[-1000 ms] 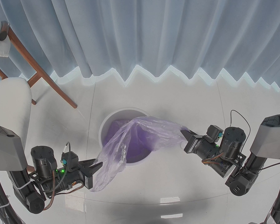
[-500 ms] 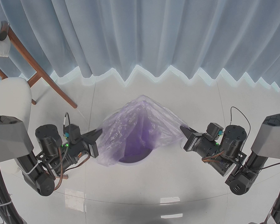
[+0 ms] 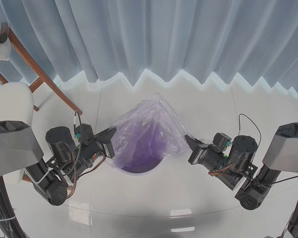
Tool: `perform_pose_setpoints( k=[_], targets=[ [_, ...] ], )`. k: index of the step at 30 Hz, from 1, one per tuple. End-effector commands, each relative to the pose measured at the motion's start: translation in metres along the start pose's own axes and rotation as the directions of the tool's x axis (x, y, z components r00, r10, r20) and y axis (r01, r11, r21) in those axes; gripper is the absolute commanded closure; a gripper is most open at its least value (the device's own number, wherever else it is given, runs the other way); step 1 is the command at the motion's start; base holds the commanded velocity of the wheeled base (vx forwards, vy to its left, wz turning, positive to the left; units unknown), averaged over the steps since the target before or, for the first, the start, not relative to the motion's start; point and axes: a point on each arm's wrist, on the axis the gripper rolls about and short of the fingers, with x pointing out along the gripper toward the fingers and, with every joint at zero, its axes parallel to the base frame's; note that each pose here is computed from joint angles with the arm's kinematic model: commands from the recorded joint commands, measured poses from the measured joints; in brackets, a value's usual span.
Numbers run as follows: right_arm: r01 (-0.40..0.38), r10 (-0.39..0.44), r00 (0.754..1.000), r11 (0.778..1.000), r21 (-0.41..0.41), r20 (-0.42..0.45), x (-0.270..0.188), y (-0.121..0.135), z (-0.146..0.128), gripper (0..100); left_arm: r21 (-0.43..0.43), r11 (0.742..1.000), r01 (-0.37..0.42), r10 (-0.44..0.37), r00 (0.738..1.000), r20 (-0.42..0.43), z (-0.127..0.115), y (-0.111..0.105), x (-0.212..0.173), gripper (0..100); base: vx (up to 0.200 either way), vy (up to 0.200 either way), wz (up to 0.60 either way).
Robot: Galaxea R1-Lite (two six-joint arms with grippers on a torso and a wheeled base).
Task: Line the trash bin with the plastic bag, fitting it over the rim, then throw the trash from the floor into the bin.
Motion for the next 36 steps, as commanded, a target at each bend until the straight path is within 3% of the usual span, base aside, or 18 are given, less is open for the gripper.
perform_pose_setpoints(
  k=[1,6,12,22,28,36],
  targets=[
    [0.027,-0.027,1.000,1.000,-0.005,0.012,0.001,-0.010,0.001,100,-0.014,0.999,-0.032,0.031,0.999,-0.009,-0.003,0.005,0.000,100,0.000,0.000,0.00],
    [0.076,-0.074,0.995,0.997,-0.021,0.065,0.000,-0.027,0.018,100,-0.008,0.990,-0.139,0.139,0.990,0.018,0.005,0.030,-0.005,100,0.000,0.000,0.00],
    [0.100,-0.096,0.990,0.994,-0.031,0.106,0.003,-0.036,0.028,100,-0.009,0.987,-0.160,0.160,0.986,0.038,0.010,0.038,-0.006,100,0.000,0.000,0.00],
    [0.109,-0.106,0.990,0.993,-0.035,0.092,0.004,-0.039,0.024,100,-0.009,0.988,-0.153,0.153,0.988,0.006,0.001,0.036,-0.006,100,0.000,0.000,0.00],
    [0.092,-0.088,0.992,0.995,-0.039,0.087,0.002,-0.032,0.023,100,0.035,0.992,-0.125,0.125,0.992,0.012,0.003,0.037,-0.004,100,0.000,0.000,0.00],
    [0.063,-0.061,0.997,0.997,-0.042,0.046,-0.004,-0.021,0.014,100,0.033,0.997,-0.073,0.073,0.997,0.010,0.002,0.018,-0.001,100,0.000,0.000,0.00]
  ],
)
